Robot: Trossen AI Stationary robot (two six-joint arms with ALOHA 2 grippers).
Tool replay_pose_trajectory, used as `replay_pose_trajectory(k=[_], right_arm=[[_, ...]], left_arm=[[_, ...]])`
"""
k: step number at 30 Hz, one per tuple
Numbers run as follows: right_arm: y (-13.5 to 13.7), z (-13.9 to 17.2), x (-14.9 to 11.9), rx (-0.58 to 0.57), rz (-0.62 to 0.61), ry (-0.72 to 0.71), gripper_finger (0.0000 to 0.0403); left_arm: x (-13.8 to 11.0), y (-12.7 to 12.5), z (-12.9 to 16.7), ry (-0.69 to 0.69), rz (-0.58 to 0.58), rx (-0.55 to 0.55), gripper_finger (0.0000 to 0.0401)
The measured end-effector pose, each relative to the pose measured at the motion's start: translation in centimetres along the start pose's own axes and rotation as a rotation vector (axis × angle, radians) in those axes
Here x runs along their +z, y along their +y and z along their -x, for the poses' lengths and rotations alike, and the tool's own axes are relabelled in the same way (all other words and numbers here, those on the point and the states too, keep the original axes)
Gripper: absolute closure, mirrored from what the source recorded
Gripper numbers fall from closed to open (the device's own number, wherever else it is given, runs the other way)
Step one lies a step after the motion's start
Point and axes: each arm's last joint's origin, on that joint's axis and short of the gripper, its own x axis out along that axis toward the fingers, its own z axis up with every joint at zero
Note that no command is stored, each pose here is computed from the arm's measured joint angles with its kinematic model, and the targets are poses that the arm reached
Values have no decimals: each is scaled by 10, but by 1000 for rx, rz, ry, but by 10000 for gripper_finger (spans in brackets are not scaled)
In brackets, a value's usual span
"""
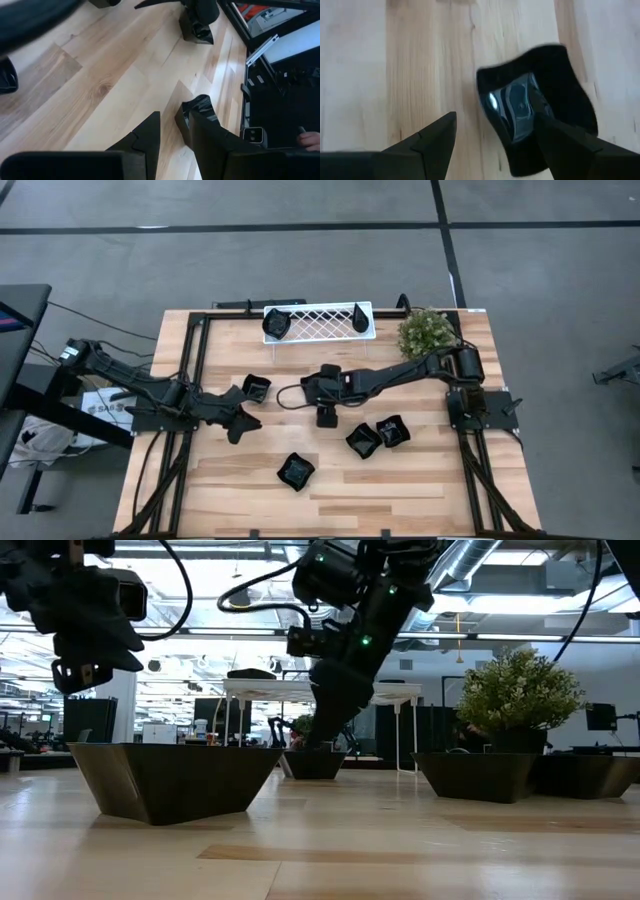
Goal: Pick & Place Mini shaped plates
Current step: Put the black distorted square plate on the shelf
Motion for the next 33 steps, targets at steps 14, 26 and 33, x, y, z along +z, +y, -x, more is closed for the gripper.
replay_pose_trajectory(k=[14,26,33], right_arm=[[13,-20,-2,28,42,-6,143],[9,-21,-3,18,-7,5,225],[9,-21,-3,17,-8,14,331]], left_arm=[[2,-1,1,-19,6,-5,297],[2,0,1,-34,-2,5,297],[2,0,1,-39,-2,8,297]])
